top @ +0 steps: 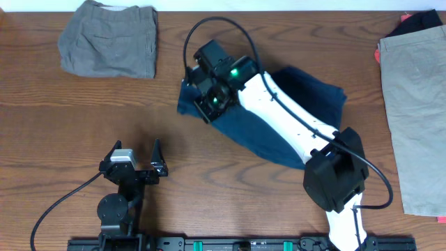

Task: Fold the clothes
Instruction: 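Drag the blue shorts with the right gripper onto the table center, then pull the shorts' right edge rightward with the right gripper to flatten, then reach the left gripper to the shorts' left edge and grasp it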

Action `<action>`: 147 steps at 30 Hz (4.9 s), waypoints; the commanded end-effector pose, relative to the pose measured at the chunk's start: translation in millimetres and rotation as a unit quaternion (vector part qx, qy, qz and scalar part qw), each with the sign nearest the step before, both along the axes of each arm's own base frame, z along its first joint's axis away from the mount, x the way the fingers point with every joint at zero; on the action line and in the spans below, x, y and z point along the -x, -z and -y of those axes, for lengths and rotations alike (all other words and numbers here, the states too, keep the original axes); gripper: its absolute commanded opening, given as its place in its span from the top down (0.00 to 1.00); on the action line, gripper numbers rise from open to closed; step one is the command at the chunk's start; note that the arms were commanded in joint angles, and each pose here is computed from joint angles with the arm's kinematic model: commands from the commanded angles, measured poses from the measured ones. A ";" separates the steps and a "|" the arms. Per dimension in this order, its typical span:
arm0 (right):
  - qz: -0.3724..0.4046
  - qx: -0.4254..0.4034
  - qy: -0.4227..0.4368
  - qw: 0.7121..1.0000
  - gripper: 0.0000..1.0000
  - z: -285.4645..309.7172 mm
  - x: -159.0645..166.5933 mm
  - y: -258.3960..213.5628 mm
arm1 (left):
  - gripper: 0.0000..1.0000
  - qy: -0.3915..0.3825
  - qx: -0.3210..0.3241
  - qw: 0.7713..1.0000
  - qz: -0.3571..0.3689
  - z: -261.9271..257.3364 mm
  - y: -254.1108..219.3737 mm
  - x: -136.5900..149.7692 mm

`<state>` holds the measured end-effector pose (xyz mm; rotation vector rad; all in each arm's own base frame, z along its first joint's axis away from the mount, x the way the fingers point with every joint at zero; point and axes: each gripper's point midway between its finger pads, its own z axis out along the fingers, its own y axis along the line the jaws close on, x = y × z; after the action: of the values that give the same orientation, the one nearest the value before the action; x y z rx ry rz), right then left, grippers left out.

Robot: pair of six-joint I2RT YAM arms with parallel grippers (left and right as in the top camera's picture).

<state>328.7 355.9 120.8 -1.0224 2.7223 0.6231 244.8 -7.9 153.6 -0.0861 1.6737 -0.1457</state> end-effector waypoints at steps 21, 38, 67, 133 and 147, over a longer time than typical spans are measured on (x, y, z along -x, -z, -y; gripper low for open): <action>-0.066 0.228 0.387 0.891 0.01 326.9 -53.9 -7.2 | 0.02 0.011 -0.005 1.000 -0.022 3.9 15.1 0.9; -0.195 0.134 0.458 0.857 0.01 366.6 -1.8 112.4 | 0.02 0.011 -0.005 1.000 -0.022 3.9 15.1 0.9; -0.087 0.200 0.497 0.840 0.99 415.8 -47.6 80.0 | 0.02 0.011 -0.005 1.000 -0.022 4.0 15.1 0.9; -0.153 0.063 0.494 0.854 0.01 371.6 -57.6 44.0 | 0.02 0.197 0.210 0.958 -0.004 70.8 -22.8 17.2; -0.153 0.063 0.494 0.854 0.01 371.6 -57.6 44.0 | 0.02 0.228 0.109 0.957 -0.144 82.1 -98.7 -8.4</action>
<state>381.2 -13.3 71.4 0.5548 3.0573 0.3984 234.9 -85.3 230.5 0.0063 1.8559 -0.7495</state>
